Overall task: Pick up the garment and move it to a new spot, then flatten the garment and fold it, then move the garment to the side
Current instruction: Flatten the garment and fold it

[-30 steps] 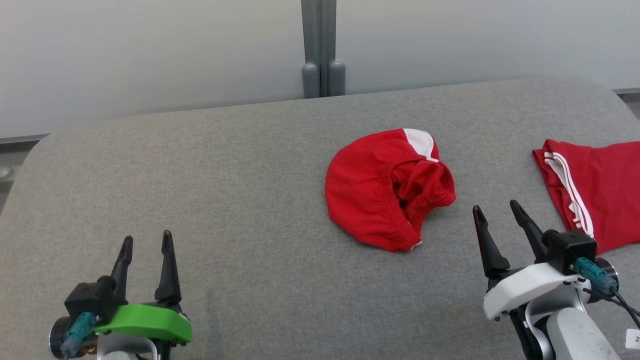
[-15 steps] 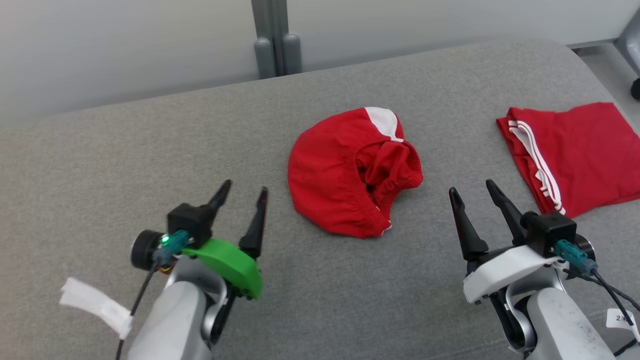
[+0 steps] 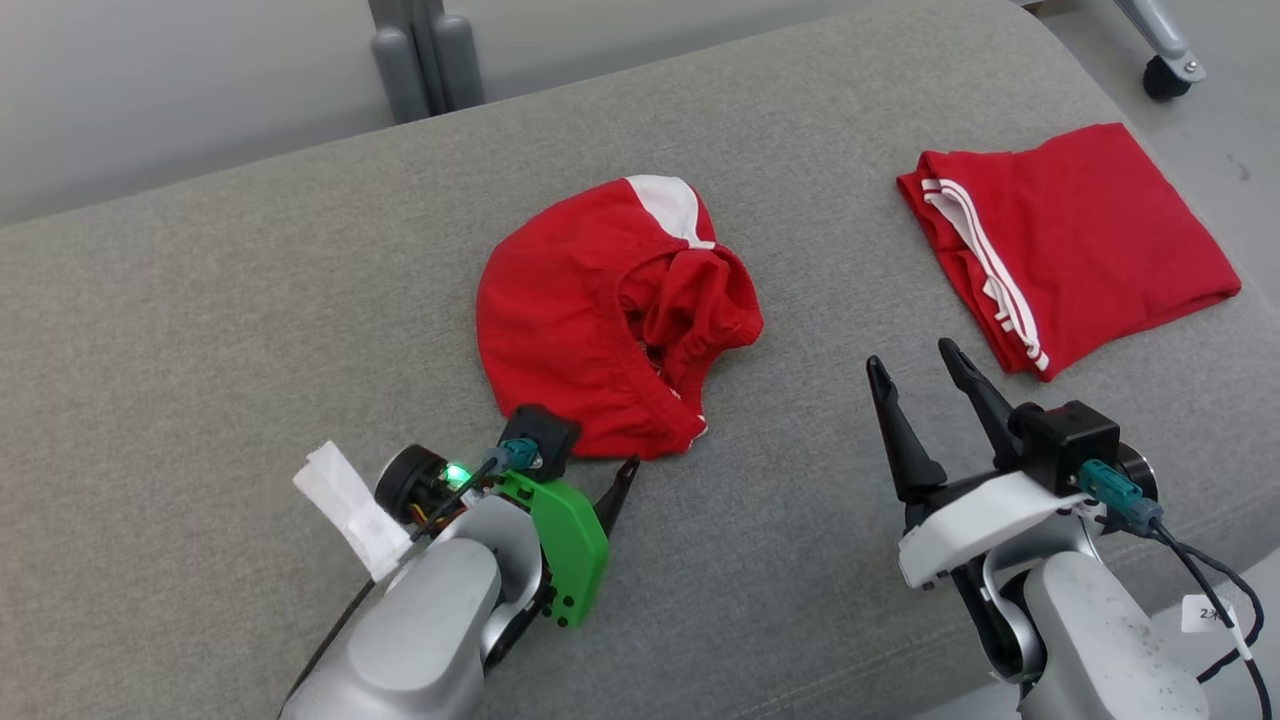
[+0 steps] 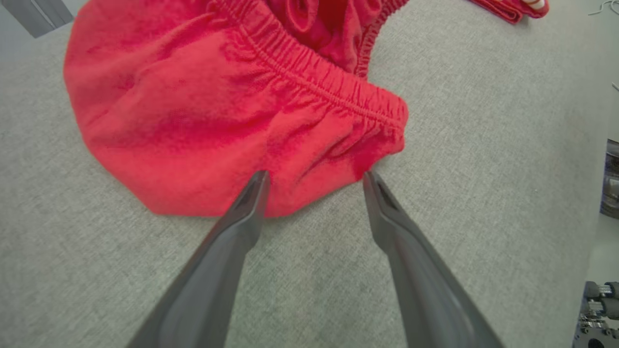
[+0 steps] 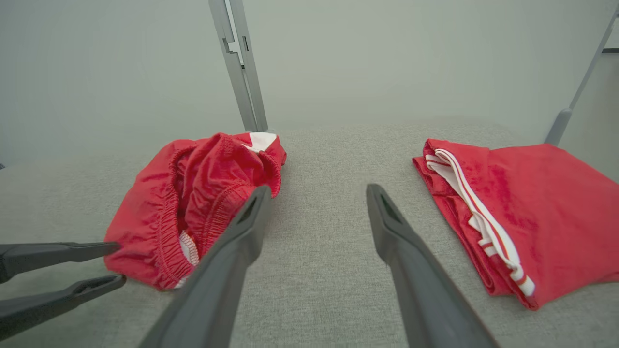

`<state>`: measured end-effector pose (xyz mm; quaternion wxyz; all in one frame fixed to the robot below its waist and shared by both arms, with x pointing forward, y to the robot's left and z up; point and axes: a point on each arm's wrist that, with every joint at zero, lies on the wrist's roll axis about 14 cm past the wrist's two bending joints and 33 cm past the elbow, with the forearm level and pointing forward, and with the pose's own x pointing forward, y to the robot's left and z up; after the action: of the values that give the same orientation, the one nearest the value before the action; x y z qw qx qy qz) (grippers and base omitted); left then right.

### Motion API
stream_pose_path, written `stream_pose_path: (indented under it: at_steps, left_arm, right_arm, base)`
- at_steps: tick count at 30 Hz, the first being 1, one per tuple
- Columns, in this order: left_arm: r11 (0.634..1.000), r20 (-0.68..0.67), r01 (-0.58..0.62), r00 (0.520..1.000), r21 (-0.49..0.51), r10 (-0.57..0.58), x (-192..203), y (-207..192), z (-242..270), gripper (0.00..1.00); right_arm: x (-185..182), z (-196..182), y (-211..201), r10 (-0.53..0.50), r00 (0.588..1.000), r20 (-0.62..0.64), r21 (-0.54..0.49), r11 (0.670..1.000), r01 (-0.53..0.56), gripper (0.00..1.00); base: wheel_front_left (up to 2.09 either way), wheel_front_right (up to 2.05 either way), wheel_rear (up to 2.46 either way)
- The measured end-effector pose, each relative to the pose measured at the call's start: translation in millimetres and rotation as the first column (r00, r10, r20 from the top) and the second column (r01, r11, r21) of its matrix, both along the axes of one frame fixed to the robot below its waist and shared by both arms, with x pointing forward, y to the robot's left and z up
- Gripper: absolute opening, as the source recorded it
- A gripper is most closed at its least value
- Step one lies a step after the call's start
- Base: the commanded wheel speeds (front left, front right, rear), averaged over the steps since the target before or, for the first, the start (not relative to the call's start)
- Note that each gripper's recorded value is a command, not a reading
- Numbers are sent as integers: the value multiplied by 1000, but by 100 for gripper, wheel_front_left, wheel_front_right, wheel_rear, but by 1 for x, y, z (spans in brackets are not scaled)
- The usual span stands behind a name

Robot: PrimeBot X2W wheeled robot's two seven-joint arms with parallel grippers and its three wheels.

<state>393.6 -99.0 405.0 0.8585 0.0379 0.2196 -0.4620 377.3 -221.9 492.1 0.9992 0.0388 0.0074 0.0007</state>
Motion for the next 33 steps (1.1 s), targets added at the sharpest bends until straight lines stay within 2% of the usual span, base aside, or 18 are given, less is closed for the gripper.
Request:
stream_pose_path:
  at_steps: [3, 7, 8, 9, 10, 12, 15, 18, 21, 24, 27, 31, 33]
  left_arm:
    - [999, -1, 13, 1000, 47, -13, 6, -1, -8, 100]
    - [995, 12, -27, 1000, 97, 26, 18, 6, -15, 100]
    - [994, 15, -28, 1000, 106, 27, 20, 6, -15, 96]
    - [993, 14, -28, 1000, 116, 26, 20, 7, -17, 21]
    - [992, 13, -27, 1000, 126, 26, 20, 8, -18, 0]
    - [989, 2, -30, 1000, 145, 31, 19, 11, -22, 0]
    - [991, 19, -53, 999, 120, 51, 25, 12, -16, 0]
    - [995, 44, -96, 994, 14, 95, 38, 8, 5, 0]
    - [980, 77, -109, 989, -169, 124, 52, -7, 49, 0]
    - [926, 108, -72, 987, -372, 120, 53, -28, 107, 0]
    - [845, 158, 10, 983, -535, 89, 44, -46, 167, 0]
    - [736, 227, 109, 972, -669, 62, 27, -53, 232, 0]
    - [695, 253, 139, 965, -706, 64, 21, -51, 254, 0]
  right_arm:
    - [-1, -3, -3, -9, 1000, -7, -3, 1000, 9, 100]
    - [-1, -5, -5, -13, 1000, -12, -4, 1000, 13, 100]
    - [0, -5, -4, -12, 1000, -12, -4, 1000, 12, 100]
    - [0, -5, -4, -10, 1000, -12, -3, 1000, 10, 100]
    - [0, -5, -3, -8, 1000, -13, -3, 1000, 8, 100]
    - [2, -4, -2, -5, 1000, -9, -3, 1000, 5, 100]
    - [4, -3, 0, 1, 1000, -4, -2, 1000, -1, 100]
    - [6, -3, 1, 5, 1000, -3, -1, 1000, -5, 100]
    - [8, -2, 2, 9, 1000, 1, -1, 1000, -9, 100]
    - [9, -1, 3, 14, 1000, 6, 0, 1000, -14, 100]
    - [11, 2, 5, 19, 1000, 15, 1, 1000, -19, 100]
    - [12, 5, 9, 29, 999, 24, 3, 1000, -29, 100]
    - [13, 6, 12, 37, 999, 28, 5, 999, -37, 100]
  base:
    - [0, 0, 0]
    - [0, 0, 0]
    - [0, 0, 0]
    - [0, 0, 0]
    - [0, 0, 0]
    - [0, 0, 0]
    - [0, 0, 0]
    - [0, 0, 0]
    - [0, 0, 0]
    - [0, 0, 0]
    - [0, 0, 0]
    - [0, 0, 0]
    - [0, 0, 0]
